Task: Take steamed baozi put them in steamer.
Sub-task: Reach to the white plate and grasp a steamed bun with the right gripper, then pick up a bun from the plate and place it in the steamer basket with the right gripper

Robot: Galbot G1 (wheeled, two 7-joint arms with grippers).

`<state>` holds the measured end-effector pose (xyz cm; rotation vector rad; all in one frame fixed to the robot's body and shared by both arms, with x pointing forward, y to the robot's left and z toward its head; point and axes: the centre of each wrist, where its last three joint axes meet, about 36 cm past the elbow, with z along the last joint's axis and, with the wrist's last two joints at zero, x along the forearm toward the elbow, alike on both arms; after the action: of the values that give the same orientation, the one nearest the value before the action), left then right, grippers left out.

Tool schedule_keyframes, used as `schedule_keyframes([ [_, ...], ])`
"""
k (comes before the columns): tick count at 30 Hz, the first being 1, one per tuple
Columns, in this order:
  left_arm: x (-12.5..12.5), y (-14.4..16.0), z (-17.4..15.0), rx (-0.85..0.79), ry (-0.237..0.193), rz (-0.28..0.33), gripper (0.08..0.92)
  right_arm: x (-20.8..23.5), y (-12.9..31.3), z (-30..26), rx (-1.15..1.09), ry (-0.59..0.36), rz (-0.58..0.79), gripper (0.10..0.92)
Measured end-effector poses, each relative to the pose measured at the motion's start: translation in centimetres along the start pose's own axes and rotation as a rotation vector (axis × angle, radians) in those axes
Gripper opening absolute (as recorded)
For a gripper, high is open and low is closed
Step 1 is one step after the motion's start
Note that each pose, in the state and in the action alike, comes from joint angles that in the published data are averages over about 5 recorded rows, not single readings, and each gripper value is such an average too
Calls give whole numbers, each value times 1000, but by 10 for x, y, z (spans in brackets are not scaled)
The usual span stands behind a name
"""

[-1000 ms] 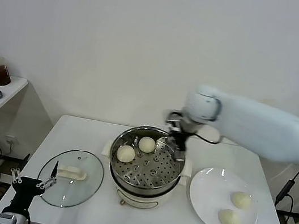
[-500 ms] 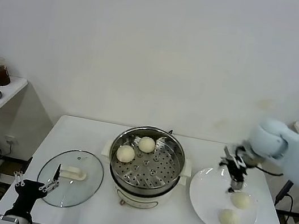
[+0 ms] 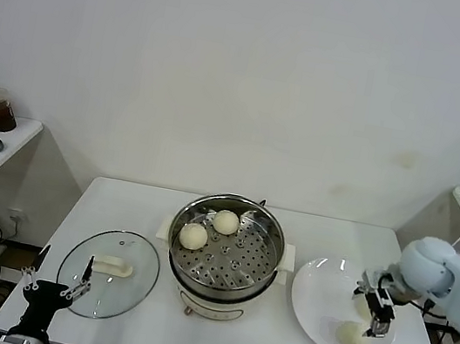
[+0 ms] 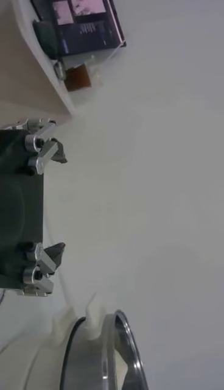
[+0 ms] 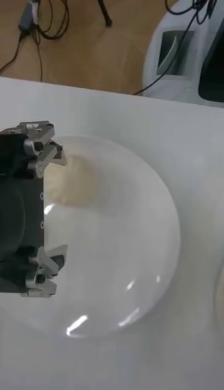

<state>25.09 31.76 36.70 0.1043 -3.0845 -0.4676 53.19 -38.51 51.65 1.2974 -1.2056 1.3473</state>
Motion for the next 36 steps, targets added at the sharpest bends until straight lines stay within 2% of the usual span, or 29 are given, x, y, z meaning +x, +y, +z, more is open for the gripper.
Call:
schedule_keyframes([
  [14,-2,-3,1,-1,1,8,823,-41,14,9,-48,5,-16,819],
  [30,-2,-1,0,-4,-2,3,823,-57,15,5,-83,4,-16,603],
  [36,-2,0,-1,-3,-4,2,823,-45,11,7,-85,-6,-10,568],
])
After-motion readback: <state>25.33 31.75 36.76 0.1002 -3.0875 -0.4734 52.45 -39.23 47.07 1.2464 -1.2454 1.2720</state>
